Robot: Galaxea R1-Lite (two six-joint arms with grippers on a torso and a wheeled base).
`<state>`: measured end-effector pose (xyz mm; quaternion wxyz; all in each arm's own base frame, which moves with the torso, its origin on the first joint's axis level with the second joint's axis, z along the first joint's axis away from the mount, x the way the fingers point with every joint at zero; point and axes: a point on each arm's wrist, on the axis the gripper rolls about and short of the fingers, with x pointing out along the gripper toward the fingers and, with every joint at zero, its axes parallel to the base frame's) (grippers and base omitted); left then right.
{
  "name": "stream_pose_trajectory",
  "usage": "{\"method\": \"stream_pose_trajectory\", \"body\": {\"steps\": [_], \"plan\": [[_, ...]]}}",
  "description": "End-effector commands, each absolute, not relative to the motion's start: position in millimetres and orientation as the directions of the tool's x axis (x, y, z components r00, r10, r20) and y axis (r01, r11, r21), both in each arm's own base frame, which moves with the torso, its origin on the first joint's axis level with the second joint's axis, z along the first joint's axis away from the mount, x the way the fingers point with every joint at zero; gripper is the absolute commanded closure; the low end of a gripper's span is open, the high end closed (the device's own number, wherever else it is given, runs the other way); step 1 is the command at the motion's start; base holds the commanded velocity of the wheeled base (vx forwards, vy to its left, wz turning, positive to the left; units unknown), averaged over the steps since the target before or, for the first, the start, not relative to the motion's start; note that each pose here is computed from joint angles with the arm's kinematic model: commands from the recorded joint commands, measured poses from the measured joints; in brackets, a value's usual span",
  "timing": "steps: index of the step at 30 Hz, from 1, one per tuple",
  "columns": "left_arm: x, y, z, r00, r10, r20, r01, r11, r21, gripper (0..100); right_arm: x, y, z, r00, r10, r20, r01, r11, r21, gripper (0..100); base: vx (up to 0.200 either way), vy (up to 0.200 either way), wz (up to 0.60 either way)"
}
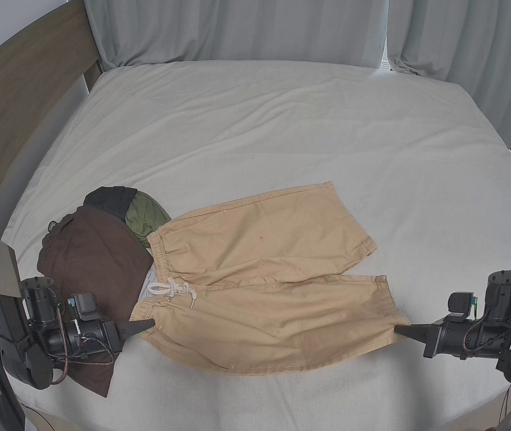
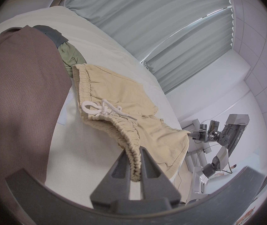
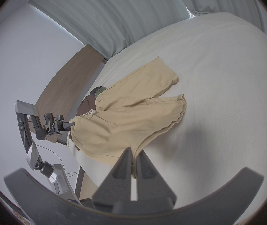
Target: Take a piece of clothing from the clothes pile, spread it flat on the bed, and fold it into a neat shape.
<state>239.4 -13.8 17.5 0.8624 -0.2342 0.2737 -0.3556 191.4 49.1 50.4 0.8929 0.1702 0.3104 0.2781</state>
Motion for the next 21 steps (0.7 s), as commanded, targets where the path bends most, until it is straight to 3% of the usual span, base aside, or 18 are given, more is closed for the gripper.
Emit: {"method": "stream_pose_trajectory", "body": {"steps": [1,21], "plan": [[240,-16,16,0.592,-0.745,-0.307,0.489,0.635,-0.598,100,196,51,52,0.657,0.608,-0.445,-0.400,0.782,0.478,100,0.000,0.000,0.00],[254,-12,22,0.621,-0.736,-0.270,0.475,0.628,-0.617,100,207,57,67,0.706,0.628,-0.329,-0.412,0.741,0.530,100,0.000,0.000,0.00]]}}
